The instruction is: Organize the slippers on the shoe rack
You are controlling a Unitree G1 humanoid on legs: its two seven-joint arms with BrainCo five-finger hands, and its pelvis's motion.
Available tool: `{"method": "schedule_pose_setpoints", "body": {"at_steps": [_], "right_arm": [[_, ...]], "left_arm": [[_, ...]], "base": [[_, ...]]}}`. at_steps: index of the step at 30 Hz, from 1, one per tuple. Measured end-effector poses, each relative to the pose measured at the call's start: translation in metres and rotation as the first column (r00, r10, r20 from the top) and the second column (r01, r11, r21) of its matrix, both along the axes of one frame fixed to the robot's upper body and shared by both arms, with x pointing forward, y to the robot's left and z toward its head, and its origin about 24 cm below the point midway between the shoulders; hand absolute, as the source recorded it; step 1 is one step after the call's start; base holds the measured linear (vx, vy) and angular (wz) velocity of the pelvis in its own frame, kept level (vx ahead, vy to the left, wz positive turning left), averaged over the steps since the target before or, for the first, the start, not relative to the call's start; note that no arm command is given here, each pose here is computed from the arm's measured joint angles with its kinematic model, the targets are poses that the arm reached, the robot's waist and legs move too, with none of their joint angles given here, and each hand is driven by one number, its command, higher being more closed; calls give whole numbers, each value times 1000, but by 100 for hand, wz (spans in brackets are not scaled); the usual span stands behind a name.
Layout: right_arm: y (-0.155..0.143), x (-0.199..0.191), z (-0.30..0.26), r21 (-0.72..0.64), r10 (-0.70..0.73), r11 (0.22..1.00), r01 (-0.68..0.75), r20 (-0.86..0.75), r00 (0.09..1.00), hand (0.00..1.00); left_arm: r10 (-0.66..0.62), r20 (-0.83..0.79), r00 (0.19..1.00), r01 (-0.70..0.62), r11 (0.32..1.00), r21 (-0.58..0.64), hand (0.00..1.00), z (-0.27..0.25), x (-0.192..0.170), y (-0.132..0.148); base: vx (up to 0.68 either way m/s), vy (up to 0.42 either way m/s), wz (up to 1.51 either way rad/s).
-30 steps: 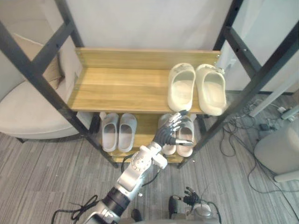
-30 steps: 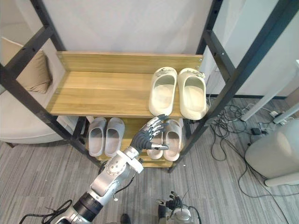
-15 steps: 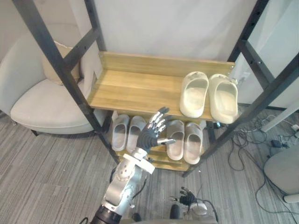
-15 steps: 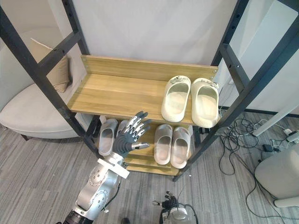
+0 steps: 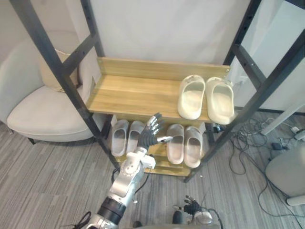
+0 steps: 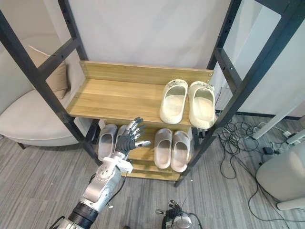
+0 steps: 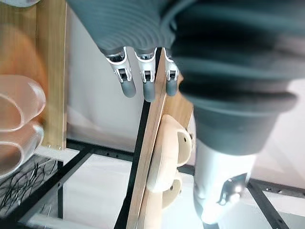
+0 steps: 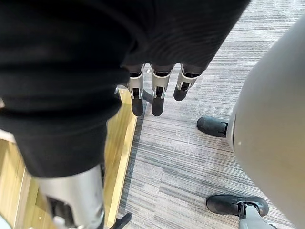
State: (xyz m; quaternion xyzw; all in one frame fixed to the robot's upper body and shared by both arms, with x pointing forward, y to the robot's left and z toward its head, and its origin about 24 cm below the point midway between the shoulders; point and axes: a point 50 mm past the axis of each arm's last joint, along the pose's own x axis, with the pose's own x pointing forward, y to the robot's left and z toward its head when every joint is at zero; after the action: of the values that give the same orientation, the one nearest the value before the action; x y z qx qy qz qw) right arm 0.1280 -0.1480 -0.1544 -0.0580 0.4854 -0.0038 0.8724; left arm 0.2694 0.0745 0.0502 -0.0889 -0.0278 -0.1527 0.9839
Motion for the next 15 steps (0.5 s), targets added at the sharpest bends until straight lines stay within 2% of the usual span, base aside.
{"method": "schedule_pose_setpoints", "body": {"at_steps": [7,15], "right_arm": [[-1,1,0,0,-8,1000,8,2,1000,0],[-2,1,0,0,-22,1000,22,2,1000,0]], "left_arm": [[17,8,1000,-17,1000,7,0,3,7,1],[-24,33,999,23,999,31,0,8,10,-7]], "base": [[-2,-3,-5],[0,0,0]]}}
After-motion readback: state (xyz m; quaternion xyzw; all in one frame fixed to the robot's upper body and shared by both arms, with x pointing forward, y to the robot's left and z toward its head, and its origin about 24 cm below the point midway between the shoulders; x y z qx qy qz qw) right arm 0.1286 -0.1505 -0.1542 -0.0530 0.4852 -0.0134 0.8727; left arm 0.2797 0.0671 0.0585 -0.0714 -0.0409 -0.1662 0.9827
